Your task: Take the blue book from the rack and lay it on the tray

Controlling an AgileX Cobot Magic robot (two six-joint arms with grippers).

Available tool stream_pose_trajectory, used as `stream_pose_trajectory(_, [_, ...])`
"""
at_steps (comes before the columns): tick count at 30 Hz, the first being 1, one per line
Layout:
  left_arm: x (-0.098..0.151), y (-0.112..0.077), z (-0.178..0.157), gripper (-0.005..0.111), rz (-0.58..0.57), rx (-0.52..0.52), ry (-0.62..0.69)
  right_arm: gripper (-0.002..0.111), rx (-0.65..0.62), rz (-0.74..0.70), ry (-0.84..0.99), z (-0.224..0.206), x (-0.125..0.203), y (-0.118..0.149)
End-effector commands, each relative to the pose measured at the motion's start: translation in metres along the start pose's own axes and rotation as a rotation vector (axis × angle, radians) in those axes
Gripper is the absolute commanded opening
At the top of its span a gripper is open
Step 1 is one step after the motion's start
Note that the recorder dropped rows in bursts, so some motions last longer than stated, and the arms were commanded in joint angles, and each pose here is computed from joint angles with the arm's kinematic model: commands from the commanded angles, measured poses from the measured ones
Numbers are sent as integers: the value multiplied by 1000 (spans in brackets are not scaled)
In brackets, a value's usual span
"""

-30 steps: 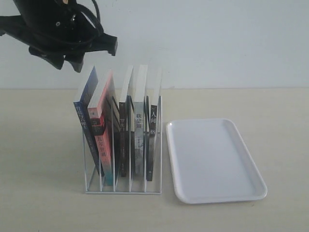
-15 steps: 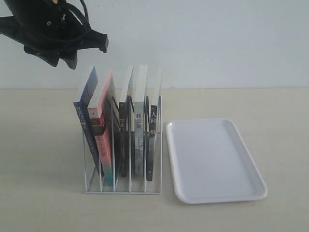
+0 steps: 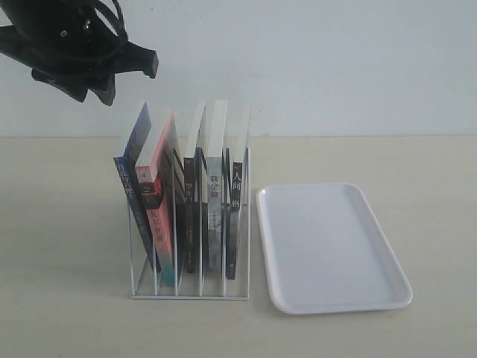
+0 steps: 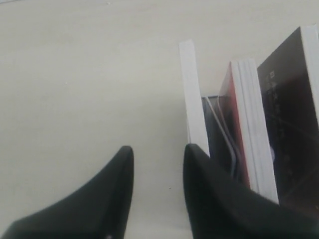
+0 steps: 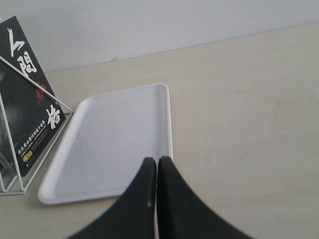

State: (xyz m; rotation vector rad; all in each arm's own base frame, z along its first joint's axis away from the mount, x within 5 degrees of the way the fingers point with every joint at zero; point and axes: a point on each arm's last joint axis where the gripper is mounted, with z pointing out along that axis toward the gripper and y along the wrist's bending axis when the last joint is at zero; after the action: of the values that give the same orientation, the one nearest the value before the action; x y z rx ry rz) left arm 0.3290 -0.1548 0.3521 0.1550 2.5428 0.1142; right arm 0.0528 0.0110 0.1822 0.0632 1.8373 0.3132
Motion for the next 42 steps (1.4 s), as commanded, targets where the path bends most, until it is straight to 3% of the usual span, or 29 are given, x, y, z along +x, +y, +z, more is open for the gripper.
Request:
stream_pose_trajectory(1, [-3,-5,8,33,16,24,-26,0,1,-6,-15,0,-1,0])
stream_pose_trajectory(8, [-6,-9,41,33,9,45,4,0,1,-6,-15,0,-1,0])
stream_pose_trajectory(18, [-9,-17,43,33,16,135,-23,0,1,-6,-15,0,-1,0])
stream_pose_trajectory(42, [-7,-11,50,33,31,86,16,0,1,-6,-15,0,-1,0])
